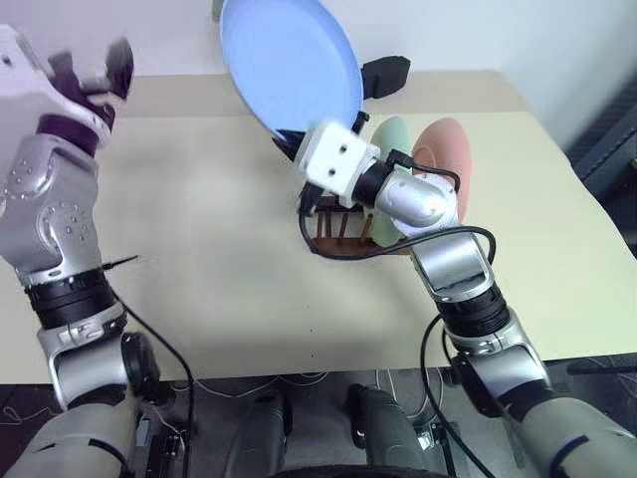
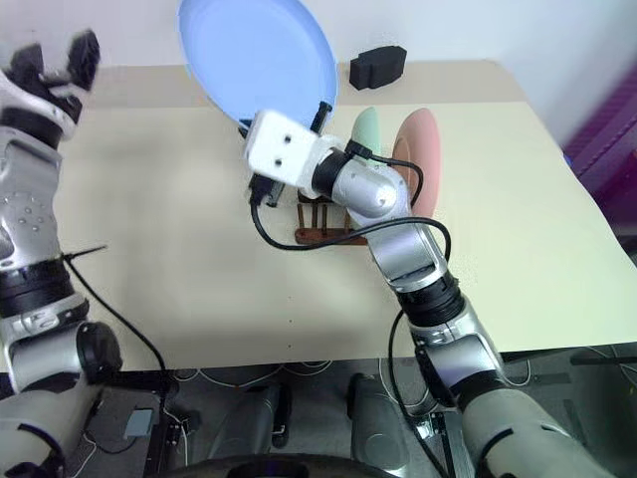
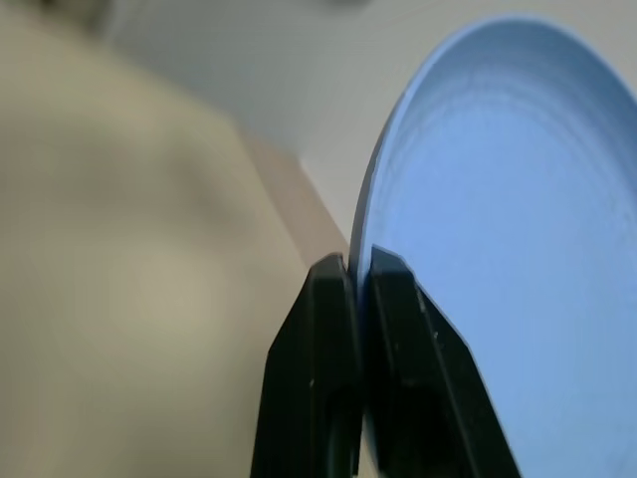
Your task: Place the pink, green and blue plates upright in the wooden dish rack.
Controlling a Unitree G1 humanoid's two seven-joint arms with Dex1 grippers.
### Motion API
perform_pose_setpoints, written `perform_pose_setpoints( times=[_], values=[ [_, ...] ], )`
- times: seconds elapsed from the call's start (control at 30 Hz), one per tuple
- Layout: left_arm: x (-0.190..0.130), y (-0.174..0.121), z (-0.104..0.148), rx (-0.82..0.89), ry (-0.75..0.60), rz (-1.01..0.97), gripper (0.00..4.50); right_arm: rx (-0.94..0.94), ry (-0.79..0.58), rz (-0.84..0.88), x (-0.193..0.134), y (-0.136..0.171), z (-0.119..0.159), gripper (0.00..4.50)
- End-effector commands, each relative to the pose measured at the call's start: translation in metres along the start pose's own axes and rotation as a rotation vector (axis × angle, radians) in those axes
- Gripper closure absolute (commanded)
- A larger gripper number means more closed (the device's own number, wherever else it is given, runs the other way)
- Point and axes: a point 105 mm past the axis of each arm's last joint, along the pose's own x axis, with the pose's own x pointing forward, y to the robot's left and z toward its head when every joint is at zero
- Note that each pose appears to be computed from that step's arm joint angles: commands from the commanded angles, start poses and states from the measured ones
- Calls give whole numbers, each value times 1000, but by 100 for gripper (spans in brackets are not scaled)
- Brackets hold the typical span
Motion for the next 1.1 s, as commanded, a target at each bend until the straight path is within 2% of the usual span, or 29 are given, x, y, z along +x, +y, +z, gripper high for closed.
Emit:
perform_pose_setpoints(
  times=[0.03, 0.23, 0.33, 0.43, 0.67, 1.1],
  values=[
    [-9, -16, -10, 57, 16, -129, 3, 187, -139, -26, -7, -12, 34, 450],
    [-47, -64, -60, 42, 160, -424, 3, 558, -220, -3, -23, -12, 46, 450],
    [-64, -85, -77, 60, 228, -545, 3, 714, -242, -18, -32, -14, 48, 450],
    [-75, -93, -89, 57, 275, -604, 3, 822, -242, -29, -40, -14, 47, 450],
    [-84, -106, -102, 26, 321, -687, 3, 1004, -176, -120, -50, -20, 25, 450],
    [-84, -111, -105, 27, 327, -695, 3, 1150, -90, -136, -50, -14, 8, 450]
  ],
)
